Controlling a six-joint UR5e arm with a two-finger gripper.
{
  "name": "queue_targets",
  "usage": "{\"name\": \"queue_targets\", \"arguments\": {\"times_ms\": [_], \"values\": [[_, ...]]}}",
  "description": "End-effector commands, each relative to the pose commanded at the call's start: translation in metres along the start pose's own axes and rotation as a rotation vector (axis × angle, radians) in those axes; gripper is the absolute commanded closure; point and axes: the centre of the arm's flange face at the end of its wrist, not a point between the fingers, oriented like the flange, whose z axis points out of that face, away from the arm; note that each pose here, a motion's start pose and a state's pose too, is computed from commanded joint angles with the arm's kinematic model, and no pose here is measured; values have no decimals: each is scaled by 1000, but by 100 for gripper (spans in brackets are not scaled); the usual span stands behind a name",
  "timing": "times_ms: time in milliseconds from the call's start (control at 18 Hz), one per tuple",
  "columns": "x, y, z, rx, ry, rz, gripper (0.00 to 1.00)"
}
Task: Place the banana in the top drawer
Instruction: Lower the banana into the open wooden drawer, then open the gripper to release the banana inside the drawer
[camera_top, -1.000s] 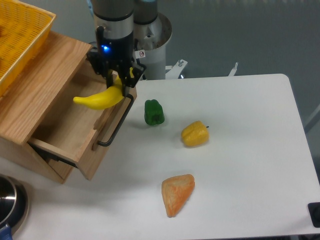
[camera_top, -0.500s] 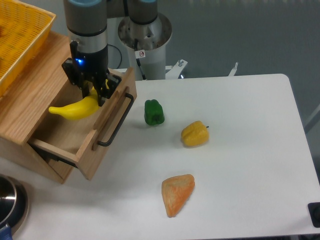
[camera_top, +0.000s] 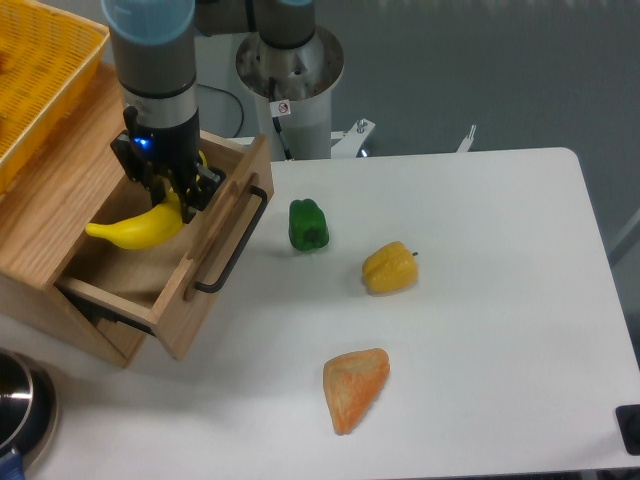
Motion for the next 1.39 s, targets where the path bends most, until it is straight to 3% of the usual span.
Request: {"name": "queue_targets", "arguments": {"times_ms": [278, 444, 611, 1389], "values": [[3, -3, 10, -16, 8, 5, 99], [3, -3, 10, -15, 7, 7, 92], [3, -2, 8, -12, 6, 10, 76], [3, -3, 4, 2, -5, 21, 44]]}}
